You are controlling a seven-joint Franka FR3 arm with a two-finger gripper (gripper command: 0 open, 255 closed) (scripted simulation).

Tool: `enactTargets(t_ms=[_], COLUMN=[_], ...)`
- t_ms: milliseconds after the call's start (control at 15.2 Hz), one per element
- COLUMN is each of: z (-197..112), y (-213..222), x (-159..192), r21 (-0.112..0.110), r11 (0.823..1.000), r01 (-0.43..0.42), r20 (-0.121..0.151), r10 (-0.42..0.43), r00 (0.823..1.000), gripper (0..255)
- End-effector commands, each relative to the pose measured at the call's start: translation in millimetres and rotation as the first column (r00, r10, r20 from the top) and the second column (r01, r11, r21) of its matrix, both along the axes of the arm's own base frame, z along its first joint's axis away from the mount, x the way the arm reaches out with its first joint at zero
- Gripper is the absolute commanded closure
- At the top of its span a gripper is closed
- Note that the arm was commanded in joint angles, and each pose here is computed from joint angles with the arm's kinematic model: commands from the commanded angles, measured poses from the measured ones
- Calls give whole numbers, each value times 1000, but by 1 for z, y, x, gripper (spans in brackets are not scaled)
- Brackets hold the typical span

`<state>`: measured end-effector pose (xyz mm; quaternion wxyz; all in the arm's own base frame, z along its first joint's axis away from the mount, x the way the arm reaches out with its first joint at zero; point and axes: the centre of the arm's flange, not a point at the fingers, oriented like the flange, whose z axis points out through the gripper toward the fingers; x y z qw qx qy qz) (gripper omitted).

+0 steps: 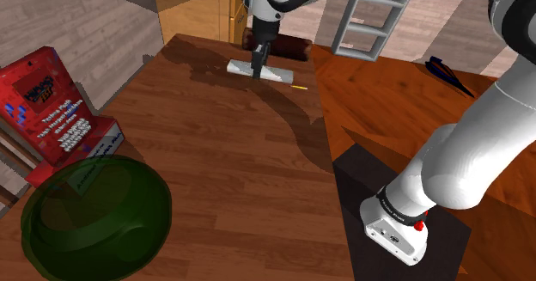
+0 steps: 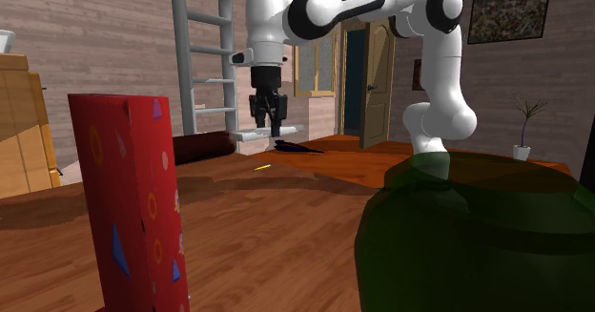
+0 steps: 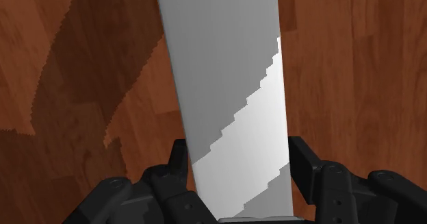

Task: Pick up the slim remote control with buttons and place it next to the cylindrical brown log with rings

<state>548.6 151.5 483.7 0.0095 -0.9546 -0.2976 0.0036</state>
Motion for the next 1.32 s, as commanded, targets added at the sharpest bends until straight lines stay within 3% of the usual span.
enactTargets(t_ms=[0, 1254], z=[0, 0], y=[-21, -214], x=[18, 177], r21=[0, 0], r11=[1000, 1000], r01=[-1, -1], r20=[0, 0], r10=[1, 1], r00=[1000, 1000], gripper=[255, 255])
